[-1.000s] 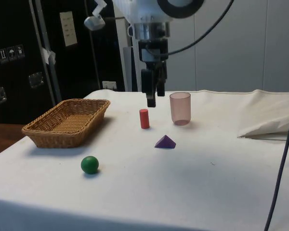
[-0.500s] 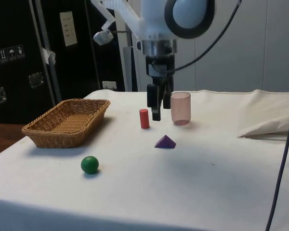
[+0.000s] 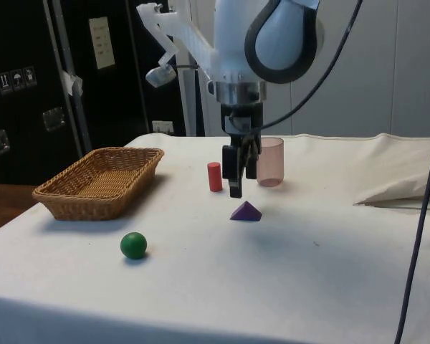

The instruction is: Pick up the triangular block and place it into the basket.

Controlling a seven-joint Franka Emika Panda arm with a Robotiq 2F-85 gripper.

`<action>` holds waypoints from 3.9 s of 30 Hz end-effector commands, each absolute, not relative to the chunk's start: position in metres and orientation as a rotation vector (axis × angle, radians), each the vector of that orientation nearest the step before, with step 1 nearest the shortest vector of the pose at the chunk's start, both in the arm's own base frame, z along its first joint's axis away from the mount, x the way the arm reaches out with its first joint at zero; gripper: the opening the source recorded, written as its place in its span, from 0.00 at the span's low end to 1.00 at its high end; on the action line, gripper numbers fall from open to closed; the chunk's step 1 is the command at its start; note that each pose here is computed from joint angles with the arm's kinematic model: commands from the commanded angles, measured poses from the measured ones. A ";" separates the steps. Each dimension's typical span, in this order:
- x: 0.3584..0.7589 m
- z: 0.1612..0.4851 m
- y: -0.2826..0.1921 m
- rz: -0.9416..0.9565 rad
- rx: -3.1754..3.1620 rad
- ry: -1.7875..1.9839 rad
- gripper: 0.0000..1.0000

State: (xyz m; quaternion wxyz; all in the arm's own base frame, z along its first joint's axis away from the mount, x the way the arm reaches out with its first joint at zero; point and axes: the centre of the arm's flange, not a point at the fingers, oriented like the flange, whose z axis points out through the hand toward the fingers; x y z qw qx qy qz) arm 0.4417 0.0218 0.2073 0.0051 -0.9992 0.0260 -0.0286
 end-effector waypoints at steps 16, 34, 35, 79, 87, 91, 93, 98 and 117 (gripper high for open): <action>0.440 0.187 0.030 -0.104 -3.130 0.024 1.00; 0.440 0.169 0.034 -0.141 -3.146 -0.010 1.00; 0.440 0.168 0.034 -0.142 -3.146 -0.009 1.00; 0.459 0.245 0.034 -0.253 -3.115 -0.015 0.33; 0.476 0.265 0.035 -0.285 -3.105 -0.006 0.33; 0.488 0.277 0.035 -0.302 -3.099 0.000 0.33; 0.494 0.281 0.035 -0.309 -3.096 0.004 0.33; 0.505 0.291 0.036 -0.323 -3.091 0.005 0.33; 0.550 0.313 0.038 -0.383 -3.083 0.014 0.33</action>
